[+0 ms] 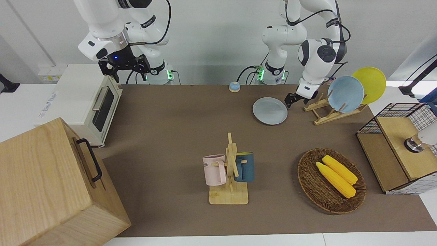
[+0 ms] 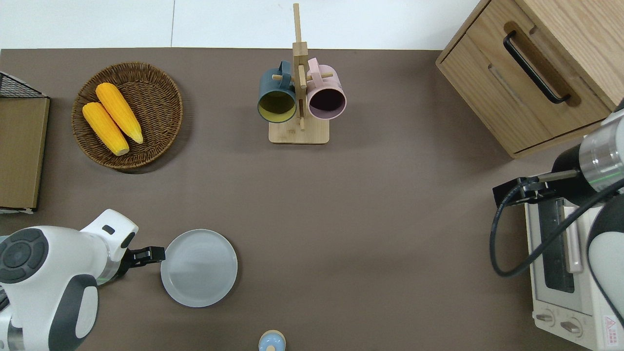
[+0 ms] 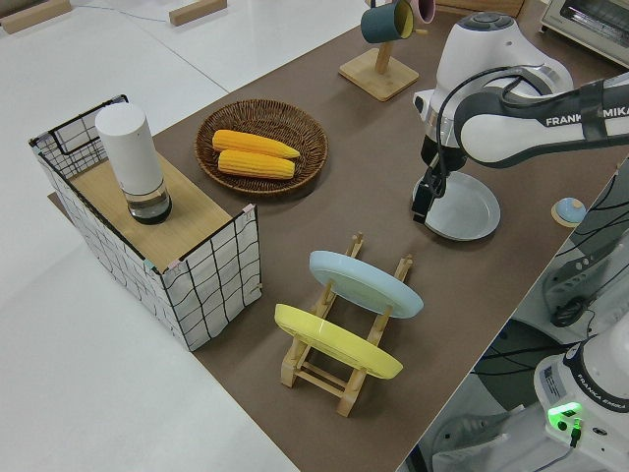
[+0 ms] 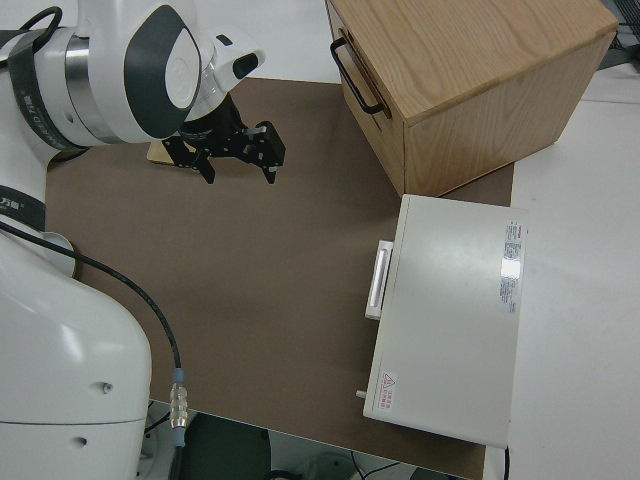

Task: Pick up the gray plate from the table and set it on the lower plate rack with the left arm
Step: 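Grasp the rim of the gray plate with the left gripper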

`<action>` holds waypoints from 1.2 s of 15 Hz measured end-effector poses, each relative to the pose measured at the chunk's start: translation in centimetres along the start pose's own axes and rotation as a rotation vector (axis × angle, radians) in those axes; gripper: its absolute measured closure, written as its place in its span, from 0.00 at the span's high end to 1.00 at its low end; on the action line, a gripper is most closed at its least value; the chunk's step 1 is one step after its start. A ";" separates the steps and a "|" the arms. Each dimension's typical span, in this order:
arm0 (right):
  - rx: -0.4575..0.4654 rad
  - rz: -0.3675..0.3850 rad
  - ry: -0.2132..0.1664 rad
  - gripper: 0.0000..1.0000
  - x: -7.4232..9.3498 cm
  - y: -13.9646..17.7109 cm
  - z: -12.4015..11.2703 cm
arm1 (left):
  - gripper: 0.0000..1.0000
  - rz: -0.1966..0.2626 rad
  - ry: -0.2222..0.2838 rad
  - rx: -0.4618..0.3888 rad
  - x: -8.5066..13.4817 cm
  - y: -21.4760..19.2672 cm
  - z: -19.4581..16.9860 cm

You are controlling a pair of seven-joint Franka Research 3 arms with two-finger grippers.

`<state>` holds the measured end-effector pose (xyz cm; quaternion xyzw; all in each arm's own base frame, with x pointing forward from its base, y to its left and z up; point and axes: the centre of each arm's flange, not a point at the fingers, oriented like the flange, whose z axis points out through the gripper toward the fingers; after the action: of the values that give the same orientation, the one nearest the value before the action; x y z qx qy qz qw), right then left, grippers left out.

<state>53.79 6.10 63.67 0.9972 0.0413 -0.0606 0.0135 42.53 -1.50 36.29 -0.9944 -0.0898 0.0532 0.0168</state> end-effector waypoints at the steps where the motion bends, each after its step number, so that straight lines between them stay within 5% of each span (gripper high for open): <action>1: 0.000 0.000 0.000 0.99 0.0 0.0 0.0 | 0.99 -0.003 -0.008 -0.003 -0.4 0.0 0.9; 6: 0.000 0.000 0.000 0.99 0.0 0.0 0.0 | 0.98 -0.049 -0.062 -0.059 -1.4 0.1 3.0; 14: 0.000 0.000 0.000 0.99 0.0 0.0 0.0 | 0.90 -0.057 -0.115 -0.053 -0.9 0.5 6.4; 17: 0.000 0.000 0.000 0.99 0.0 0.0 0.0 | 0.61 -0.060 -0.115 -0.053 -0.9 0.5 6.6; 18: 0.000 0.000 0.000 0.99 0.0 0.0 0.0 | 0.58 -0.060 -0.115 -0.053 -0.9 0.5 6.6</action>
<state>53.79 6.10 63.67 0.9972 0.0413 -0.0606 0.0135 41.03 -1.99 29.85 -0.9867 -0.1218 0.1072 -0.0130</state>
